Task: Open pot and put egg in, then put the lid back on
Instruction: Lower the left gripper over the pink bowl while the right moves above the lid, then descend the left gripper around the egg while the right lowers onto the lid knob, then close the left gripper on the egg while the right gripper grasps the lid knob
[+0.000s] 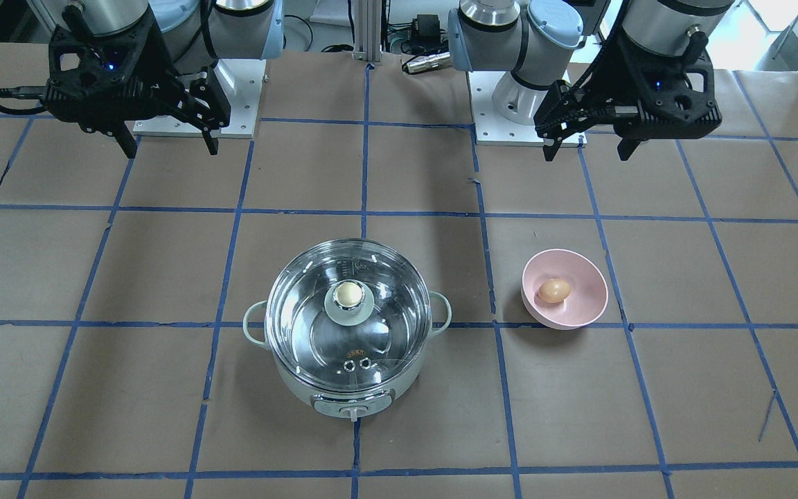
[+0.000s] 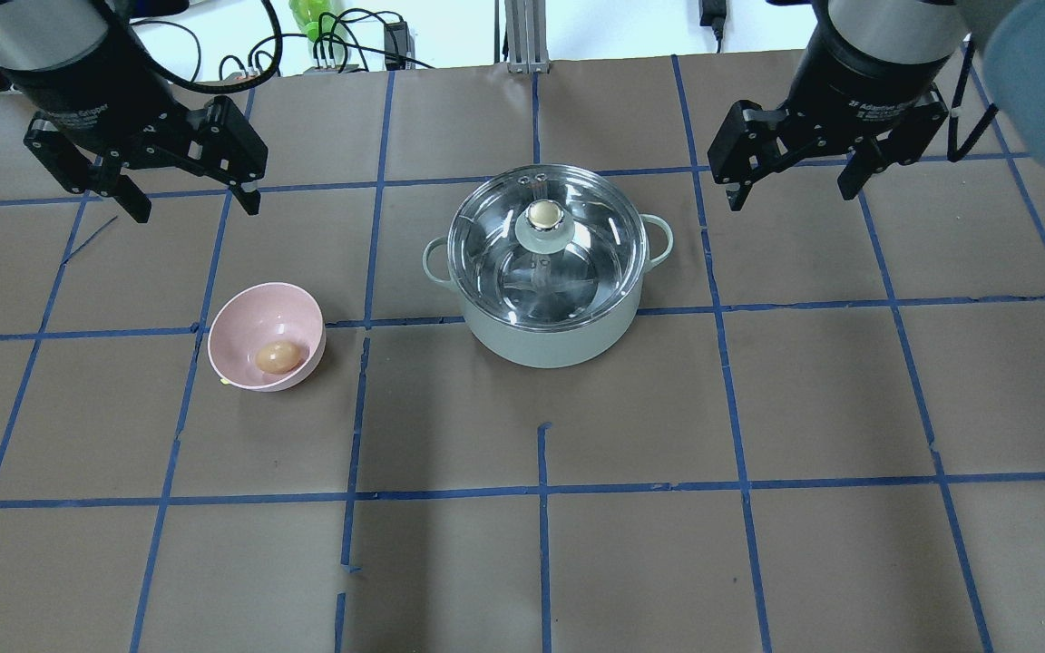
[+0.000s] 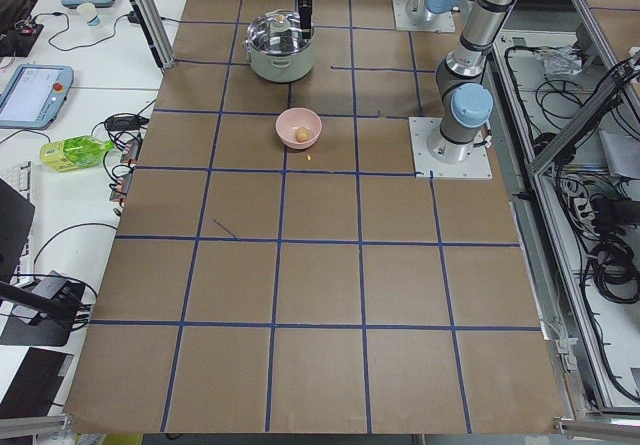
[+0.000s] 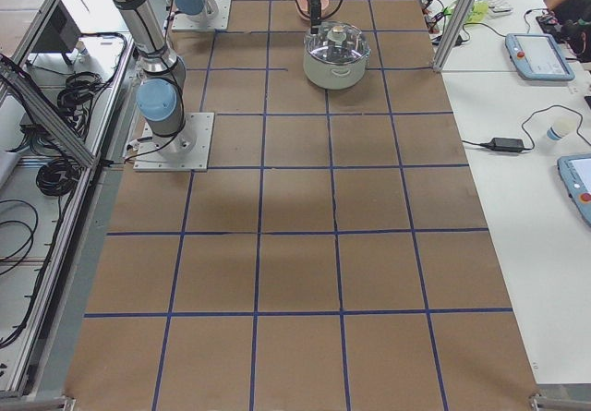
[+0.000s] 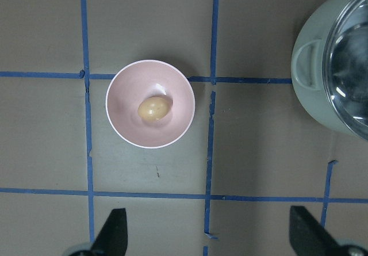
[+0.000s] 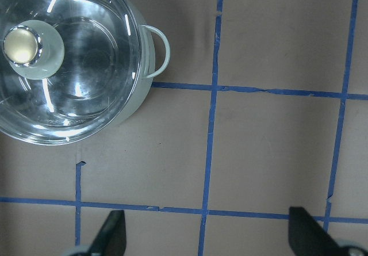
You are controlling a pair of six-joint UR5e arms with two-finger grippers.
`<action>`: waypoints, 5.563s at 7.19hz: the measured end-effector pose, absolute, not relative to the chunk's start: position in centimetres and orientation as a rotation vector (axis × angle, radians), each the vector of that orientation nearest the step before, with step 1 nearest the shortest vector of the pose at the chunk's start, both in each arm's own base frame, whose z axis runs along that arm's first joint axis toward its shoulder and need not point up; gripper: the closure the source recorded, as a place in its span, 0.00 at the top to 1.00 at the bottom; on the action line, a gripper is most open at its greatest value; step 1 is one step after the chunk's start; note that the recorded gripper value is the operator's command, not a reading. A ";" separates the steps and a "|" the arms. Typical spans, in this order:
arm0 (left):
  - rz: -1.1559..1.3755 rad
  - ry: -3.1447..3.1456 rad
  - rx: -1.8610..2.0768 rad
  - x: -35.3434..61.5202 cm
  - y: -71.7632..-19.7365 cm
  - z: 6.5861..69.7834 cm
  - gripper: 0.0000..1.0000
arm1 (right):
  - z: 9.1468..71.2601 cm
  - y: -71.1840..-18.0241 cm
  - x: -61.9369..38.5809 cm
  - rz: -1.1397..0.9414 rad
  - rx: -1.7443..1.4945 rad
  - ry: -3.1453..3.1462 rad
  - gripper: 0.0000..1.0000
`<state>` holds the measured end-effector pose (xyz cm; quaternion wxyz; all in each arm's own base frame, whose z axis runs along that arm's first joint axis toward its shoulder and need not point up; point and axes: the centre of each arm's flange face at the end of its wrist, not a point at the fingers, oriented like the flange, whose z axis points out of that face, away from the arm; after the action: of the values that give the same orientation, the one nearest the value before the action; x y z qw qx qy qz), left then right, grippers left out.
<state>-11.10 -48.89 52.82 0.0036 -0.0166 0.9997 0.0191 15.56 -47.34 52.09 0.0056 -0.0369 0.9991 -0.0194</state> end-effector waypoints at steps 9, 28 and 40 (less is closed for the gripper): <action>0.195 3.139 0.216 -9.3 -48.4 45.3 1.00 | 49.0 -52.3 19.6 -0.047 -0.215 3.055 0.99; -0.033 2.841 1.478 -3.6 -48.9 27.7 1.00 | 33.4 -57.7 34.9 -0.123 -0.076 3.095 0.53; -0.007 2.525 1.865 -2.2 -51.0 22.6 1.00 | 34.8 -57.5 34.9 -0.155 -0.101 3.087 0.01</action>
<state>-2.25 -50.99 22.56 0.0015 0.5941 0.8044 -0.0021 34.88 -57.48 34.83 0.0247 -0.0326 0.9979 -0.0500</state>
